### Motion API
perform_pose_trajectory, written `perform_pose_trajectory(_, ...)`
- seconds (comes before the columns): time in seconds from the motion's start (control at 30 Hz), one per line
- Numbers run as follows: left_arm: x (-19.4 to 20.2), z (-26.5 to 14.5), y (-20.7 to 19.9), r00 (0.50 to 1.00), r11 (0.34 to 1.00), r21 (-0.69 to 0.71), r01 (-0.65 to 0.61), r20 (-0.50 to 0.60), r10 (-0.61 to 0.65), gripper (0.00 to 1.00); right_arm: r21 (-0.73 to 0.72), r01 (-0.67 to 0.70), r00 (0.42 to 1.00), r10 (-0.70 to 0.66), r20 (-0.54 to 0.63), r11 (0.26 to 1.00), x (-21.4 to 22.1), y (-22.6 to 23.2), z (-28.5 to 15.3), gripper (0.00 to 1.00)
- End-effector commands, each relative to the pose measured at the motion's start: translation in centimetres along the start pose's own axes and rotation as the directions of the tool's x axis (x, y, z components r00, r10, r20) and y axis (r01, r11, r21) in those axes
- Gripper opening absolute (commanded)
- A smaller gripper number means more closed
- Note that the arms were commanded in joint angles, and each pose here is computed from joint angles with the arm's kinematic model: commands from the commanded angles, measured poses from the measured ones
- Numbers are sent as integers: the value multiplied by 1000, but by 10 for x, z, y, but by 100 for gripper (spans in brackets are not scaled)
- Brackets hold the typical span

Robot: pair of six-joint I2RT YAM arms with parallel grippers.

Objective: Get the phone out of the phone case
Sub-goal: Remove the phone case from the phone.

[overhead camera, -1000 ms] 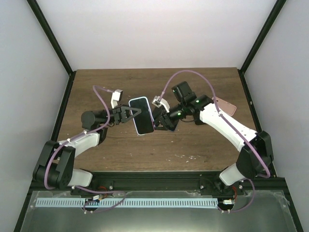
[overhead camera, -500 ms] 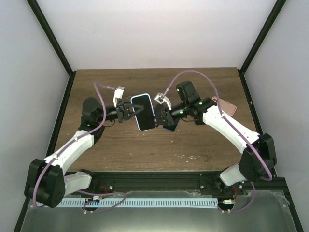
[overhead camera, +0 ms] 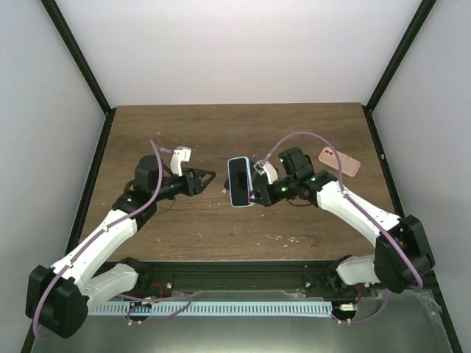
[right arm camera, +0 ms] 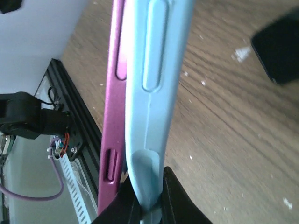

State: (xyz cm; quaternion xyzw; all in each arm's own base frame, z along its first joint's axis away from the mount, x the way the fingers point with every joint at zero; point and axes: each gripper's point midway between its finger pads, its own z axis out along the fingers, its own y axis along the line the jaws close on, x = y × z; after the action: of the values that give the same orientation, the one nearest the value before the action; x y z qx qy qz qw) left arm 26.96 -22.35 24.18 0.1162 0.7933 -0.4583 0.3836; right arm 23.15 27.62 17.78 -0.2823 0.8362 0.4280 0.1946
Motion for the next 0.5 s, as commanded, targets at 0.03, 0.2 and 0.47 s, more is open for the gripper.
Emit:
perform_pose_trajectory(0.03,14,-3,34,997,957,-277,-83,-32,77,56,-12,-174,985,173,-21,985,10,-1,0,1)
perform_pose_trajectory(0.2,45,7,26,988,943,-297,-150,-84,131,52,-97,-292,955,283,-91,952,45,0,18,1)
perform_pose_trajectory(0.47,104,11,20,965,901,-358,-244,-185,187,52,-6,-367,915,360,-182,930,58,-21,62,1)
